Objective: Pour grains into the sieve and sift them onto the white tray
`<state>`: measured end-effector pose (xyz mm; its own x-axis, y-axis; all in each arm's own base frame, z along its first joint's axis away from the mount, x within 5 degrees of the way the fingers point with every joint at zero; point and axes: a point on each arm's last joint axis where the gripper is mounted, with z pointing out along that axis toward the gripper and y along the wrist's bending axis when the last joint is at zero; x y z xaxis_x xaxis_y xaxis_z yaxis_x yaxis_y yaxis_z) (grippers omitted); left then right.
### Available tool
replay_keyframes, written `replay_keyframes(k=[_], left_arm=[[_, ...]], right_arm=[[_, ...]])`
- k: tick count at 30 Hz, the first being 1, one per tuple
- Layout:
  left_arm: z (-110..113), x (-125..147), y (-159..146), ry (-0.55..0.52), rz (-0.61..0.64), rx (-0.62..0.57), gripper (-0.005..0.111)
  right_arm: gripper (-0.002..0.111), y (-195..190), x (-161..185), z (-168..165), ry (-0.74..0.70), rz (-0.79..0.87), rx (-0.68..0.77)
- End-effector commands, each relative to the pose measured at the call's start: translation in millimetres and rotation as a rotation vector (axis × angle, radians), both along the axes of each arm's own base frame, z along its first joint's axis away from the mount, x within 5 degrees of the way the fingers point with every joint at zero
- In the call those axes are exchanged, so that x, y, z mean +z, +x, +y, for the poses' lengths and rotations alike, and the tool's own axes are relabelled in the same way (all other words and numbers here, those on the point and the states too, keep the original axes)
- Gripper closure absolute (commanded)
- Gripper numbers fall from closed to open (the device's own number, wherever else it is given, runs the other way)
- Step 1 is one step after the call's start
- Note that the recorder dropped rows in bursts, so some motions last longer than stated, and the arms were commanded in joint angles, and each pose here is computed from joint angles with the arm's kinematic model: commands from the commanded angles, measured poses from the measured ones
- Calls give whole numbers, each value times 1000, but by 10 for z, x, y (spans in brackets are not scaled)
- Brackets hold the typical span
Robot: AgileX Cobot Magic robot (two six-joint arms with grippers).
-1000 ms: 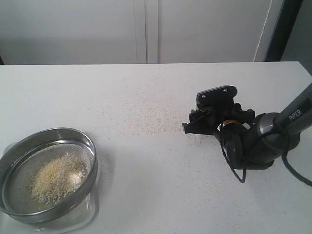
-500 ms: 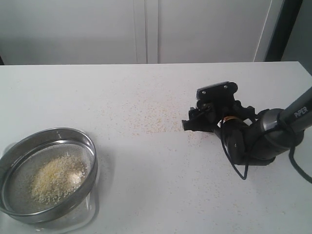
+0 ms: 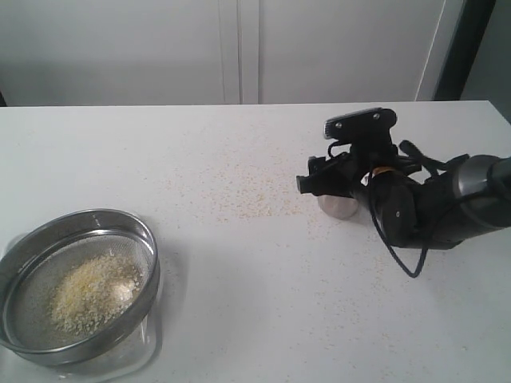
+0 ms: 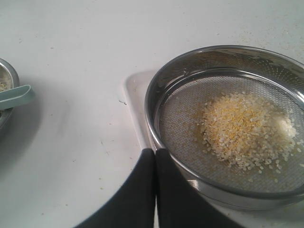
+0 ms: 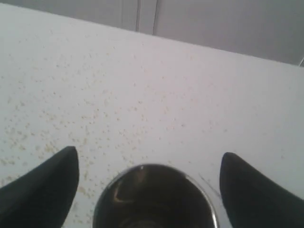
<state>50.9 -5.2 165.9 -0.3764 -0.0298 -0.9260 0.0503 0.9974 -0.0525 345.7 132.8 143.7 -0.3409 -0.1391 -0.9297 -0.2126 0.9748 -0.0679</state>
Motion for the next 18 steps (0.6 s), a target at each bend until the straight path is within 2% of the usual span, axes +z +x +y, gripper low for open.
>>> replay_keyframes(k=[1,6,9,12,18], left_arm=[[-4,-13,-2,-9,0,-1,107],[-4,-13,-2,-9,0,-1,107],[-4,-13,-2,-9,0,-1,107],[-4,-13,-2,-9,0,-1,107],[-4,-13,-2,-9,0,-1,107]], right_arm=[[33,-31,374,-48,41,-74,-8],[35,-145,716,-63,70,-82,21],[41,-247,858,-69,81,-29,51],[53,-372,895,-62,64,93,101],[84,-596,907,-57,-51,277,234]])
